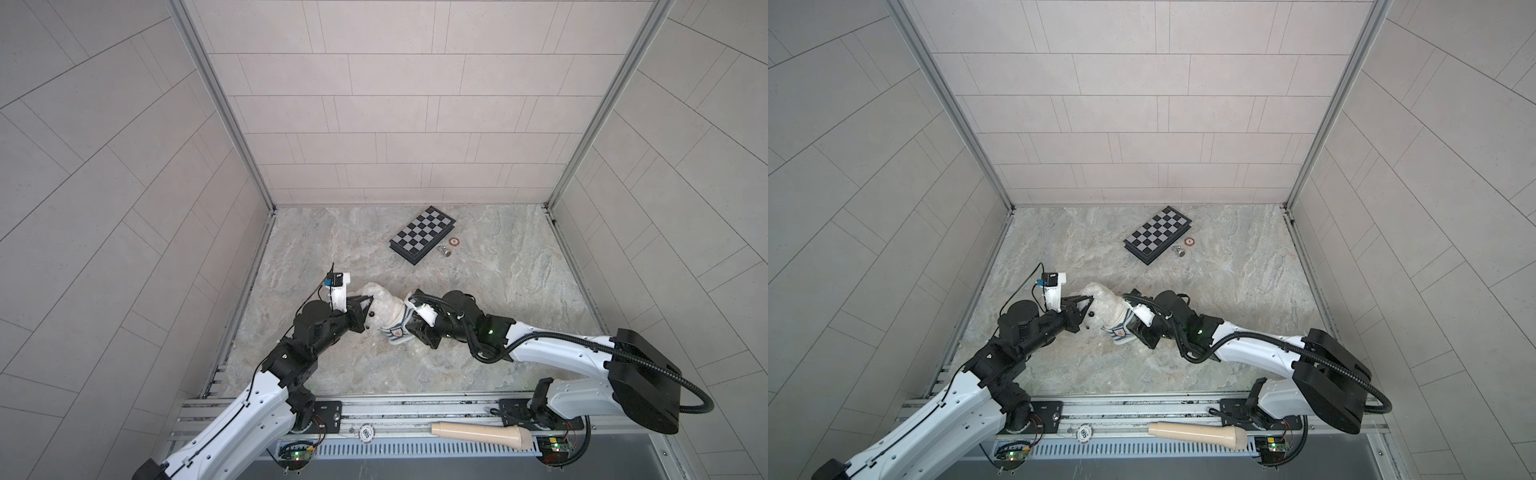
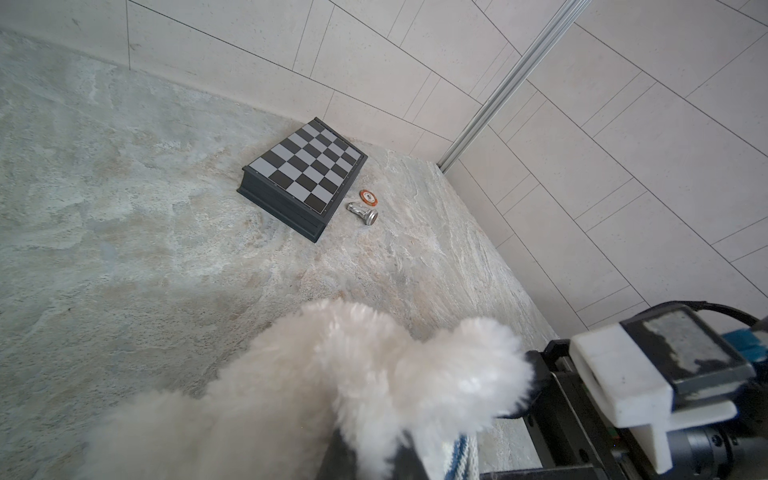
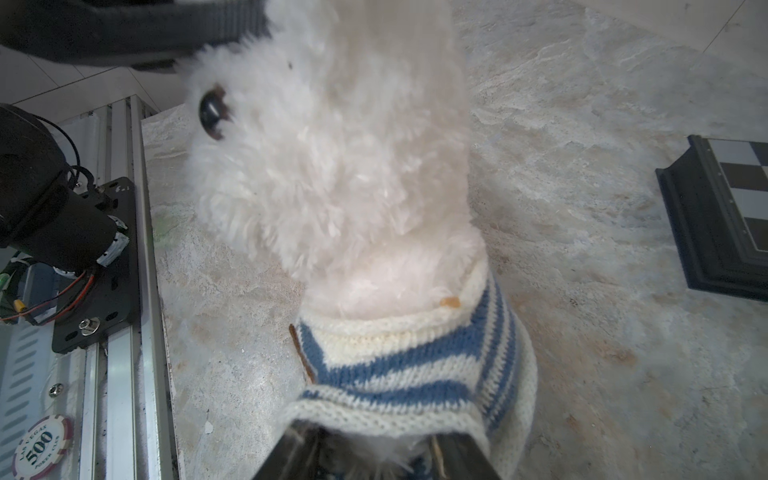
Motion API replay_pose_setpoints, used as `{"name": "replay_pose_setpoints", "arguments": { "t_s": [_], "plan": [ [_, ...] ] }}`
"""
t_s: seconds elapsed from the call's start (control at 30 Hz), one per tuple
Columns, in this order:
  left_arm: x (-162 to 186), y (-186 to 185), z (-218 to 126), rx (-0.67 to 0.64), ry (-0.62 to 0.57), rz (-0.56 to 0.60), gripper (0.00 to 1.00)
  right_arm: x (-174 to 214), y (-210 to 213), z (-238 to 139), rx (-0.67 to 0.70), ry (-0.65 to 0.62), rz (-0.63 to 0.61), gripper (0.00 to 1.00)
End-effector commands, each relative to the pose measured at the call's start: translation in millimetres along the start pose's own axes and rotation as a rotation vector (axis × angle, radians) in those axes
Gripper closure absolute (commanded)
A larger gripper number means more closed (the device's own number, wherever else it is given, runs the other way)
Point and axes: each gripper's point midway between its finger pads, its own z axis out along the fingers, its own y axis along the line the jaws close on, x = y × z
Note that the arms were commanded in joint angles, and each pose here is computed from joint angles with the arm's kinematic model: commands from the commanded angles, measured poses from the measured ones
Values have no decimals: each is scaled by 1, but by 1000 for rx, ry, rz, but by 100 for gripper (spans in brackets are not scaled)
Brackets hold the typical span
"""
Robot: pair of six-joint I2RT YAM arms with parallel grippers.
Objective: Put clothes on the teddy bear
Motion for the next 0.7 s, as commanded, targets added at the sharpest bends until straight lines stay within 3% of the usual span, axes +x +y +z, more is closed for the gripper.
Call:
{"name": "replay_pose_setpoints", "arguments": {
  "t_s": [0.0,0.33,0.47,0.53,0.67],
  "plan": [
    [-13,-13,-3,58,-51,0,100,1,-4,0,31,-5,6,59],
    [-13,-14,-3,67,-51,3,100,18,-15,0,84,17,62,70],
    [-13,-14,-4,68,-56,0,100,19,-17,1,90,14,90,80],
    [-13,-15,-4,71,-55,1,100,20,-16,5,81,22,94,80],
    [-12,-15,-4,75,-53,-1,100,17,-14,12,62,24,92,69]
  ]
}}
